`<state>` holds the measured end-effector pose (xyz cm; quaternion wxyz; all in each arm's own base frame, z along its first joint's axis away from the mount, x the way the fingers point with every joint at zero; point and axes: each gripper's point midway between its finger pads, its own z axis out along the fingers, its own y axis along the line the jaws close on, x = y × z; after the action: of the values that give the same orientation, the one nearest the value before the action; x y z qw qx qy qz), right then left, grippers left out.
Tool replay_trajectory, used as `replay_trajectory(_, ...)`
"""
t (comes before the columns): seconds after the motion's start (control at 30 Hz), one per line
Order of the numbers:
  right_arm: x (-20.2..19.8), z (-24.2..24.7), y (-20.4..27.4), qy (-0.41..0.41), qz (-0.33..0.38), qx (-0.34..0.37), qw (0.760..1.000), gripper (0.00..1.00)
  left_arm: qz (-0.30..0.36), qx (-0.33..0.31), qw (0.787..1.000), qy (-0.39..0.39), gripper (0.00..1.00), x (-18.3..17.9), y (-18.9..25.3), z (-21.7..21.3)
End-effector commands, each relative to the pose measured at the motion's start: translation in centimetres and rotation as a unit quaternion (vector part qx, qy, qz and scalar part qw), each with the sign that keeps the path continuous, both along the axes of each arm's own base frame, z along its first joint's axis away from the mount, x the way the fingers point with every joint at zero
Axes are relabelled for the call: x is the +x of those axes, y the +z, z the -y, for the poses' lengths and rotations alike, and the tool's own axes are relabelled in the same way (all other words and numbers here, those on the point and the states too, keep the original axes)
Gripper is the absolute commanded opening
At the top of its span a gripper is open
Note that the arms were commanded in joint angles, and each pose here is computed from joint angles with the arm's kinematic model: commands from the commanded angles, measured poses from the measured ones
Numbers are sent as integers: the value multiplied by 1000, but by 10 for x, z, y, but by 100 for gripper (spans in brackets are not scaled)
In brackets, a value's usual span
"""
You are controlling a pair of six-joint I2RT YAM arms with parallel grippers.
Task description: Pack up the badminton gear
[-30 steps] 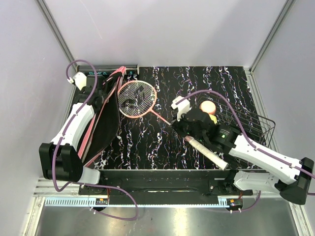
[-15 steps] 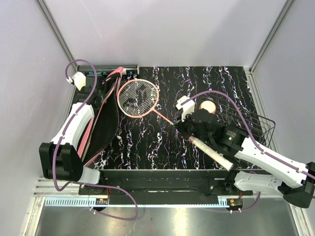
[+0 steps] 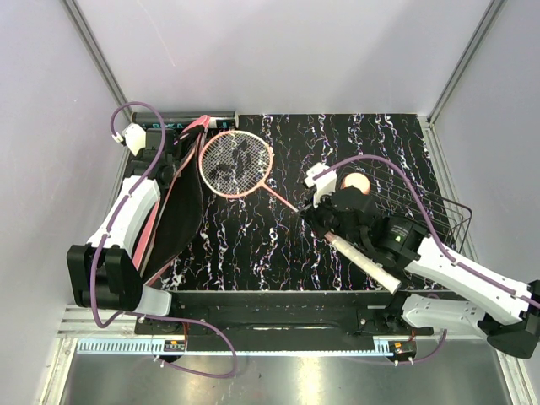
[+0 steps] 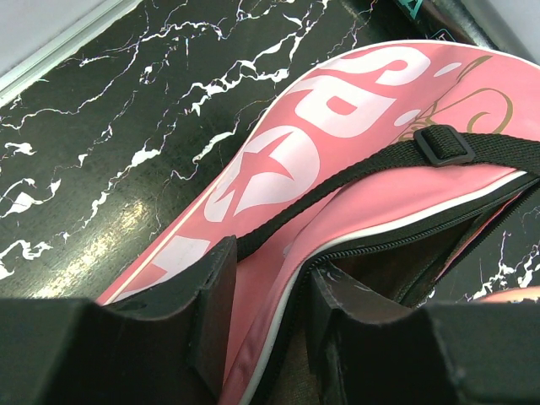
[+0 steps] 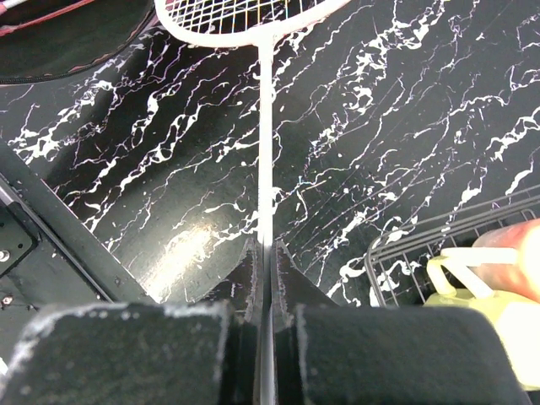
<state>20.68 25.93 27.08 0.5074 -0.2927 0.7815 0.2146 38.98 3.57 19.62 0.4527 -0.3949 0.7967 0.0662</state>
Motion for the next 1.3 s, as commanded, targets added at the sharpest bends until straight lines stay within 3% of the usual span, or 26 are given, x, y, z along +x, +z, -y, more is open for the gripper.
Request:
replay_trajectory(0.0,2,-26,41,24,30,66,997,0,56,4,998,18,0,16,35,-6)
replay_trajectory(0.37,18,-71,42,36,19,64,997,0,51,-7,999,8,0,17,29,1)
replay_trajectory(0.77,65,-124,7,-80,-42,67,994,0,65,-63,994,-67,0,20,31,41)
replay_trajectory(0.97,82,-149,4,-122,-67,128,982,0,101,-150,964,-197,0,26,39,96)
replay_trajectory(1.1,80,-165,10,-103,-77,164,978,0,144,-205,923,-294,0,23,60,136)
replay_trajectory(1.17,81,-166,12,-106,-80,175,976,0,149,-224,911,-313,0,20,58,145)
replay_trajectory(1.27,86,-163,14,-125,-73,188,971,0,155,-282,876,-358,0,17,60,171)
